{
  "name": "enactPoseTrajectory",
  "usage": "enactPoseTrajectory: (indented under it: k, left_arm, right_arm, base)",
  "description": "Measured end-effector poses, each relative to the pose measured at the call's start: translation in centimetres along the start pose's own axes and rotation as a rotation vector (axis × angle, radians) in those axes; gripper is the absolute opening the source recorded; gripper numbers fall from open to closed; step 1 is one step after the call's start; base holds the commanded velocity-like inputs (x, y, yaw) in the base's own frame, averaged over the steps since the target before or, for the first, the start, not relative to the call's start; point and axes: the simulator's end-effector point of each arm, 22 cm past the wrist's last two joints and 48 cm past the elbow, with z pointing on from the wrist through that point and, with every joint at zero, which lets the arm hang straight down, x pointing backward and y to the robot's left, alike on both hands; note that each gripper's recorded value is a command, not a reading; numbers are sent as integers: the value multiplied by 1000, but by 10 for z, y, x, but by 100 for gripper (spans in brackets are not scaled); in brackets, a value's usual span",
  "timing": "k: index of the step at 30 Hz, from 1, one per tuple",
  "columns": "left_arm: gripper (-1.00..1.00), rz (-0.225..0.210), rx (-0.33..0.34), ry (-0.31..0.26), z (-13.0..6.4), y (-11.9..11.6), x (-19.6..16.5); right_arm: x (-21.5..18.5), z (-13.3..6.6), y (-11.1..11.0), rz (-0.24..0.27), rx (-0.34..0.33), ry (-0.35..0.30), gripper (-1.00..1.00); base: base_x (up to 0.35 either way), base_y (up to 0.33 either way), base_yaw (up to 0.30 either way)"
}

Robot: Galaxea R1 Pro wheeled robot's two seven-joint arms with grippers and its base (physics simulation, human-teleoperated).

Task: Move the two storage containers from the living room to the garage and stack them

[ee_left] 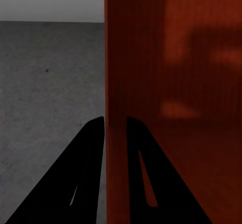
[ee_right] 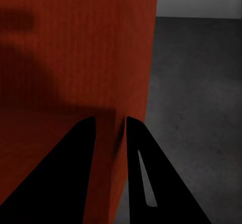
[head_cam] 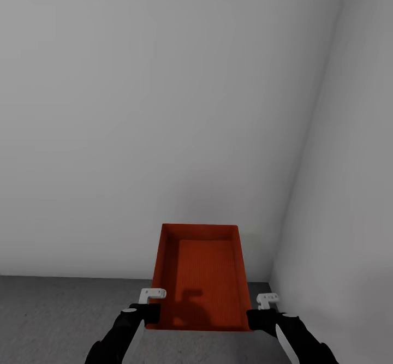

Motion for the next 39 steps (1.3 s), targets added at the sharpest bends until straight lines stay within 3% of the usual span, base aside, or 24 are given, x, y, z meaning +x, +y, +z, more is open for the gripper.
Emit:
enactPoseTrajectory:
  k: [39]
  left_arm:
    - [-100, 0, 1, 29, 14, 1, 18]
  right_arm:
    - [19, 13, -2, 6, 1, 27, -100]
  base:
    - [0, 0, 0]
